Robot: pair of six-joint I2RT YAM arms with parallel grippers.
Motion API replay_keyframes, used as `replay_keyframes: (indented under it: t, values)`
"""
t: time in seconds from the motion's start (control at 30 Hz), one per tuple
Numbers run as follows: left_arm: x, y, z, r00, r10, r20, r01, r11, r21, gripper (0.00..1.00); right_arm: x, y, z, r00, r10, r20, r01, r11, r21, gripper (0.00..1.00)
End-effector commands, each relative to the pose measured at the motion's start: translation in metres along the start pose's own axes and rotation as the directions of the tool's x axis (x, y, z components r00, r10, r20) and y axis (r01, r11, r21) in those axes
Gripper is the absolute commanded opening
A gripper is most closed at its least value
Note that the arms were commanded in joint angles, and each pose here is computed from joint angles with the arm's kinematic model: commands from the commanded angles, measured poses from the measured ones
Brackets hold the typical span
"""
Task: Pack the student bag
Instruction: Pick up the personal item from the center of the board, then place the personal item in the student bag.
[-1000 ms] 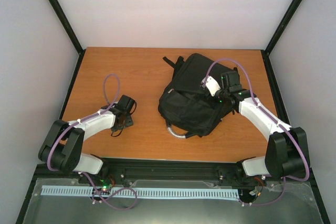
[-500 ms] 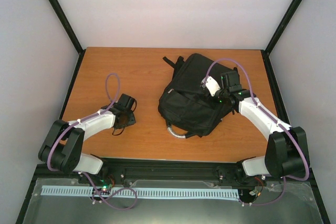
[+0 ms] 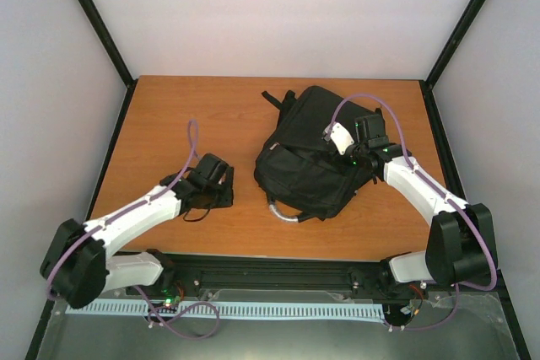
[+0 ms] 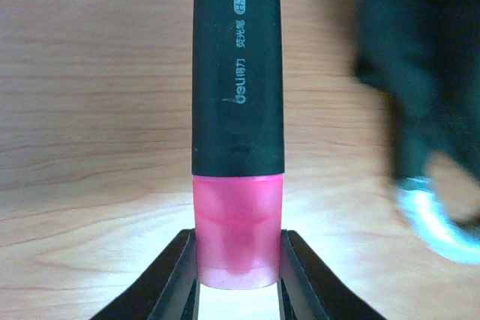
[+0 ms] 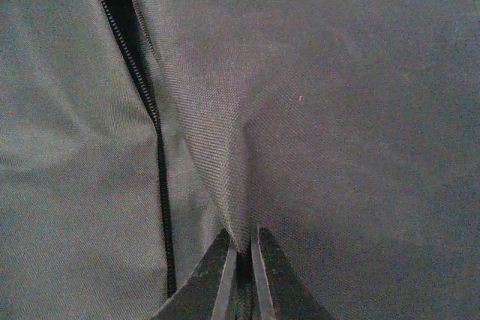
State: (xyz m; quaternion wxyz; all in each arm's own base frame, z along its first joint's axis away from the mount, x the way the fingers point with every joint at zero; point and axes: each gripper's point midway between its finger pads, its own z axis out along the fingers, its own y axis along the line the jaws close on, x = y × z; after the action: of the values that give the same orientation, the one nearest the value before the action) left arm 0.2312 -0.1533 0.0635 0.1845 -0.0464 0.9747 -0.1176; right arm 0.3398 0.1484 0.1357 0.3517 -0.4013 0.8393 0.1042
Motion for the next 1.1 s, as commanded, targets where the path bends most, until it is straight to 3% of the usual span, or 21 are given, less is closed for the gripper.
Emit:
replay_keyframes:
  t: [0.0, 0.17, 0.37, 0.53, 1.07]
  values:
    - [-0.007, -0.055, -0.042, 0.993, 0.112, 0.044, -0.119, 0.967, 0.224, 0.21, -0.007, 0.002, -0.003, 1.0, 0.0, 0.018, 0.001, 1.0, -0.021, 0.04]
    - [-0.001, -0.105, -0.066, 0.977, 0.21, 0.045, -0.208, 0.878, 0.43, 0.21, -0.007, 0.002, -0.004, 1.0, 0.001, 0.02, -0.001, 1.0, -0.022, 0.04]
    - [0.01, -0.147, -0.06, 0.927, 0.374, 0.03, -0.342, 0.811, 0.475, 0.2, -0.01, 0.002, -0.008, 0.999, -0.002, 0.034, 0.003, 1.0, -0.012, 0.04]
    - [0.008, -0.184, -0.049, 0.9, 0.435, 0.035, -0.39, 0.765, 0.512, 0.2, -0.016, 0.001, -0.015, 0.998, -0.013, 0.059, 0.013, 1.0, 0.004, 0.03]
    - [-0.04, -0.247, 0.01, 0.889, 0.456, 0.046, -0.422, 0.776, 0.469, 0.17, -0.033, 0.005, -0.038, 0.988, -0.049, 0.148, 0.046, 0.999, 0.025, 0.03]
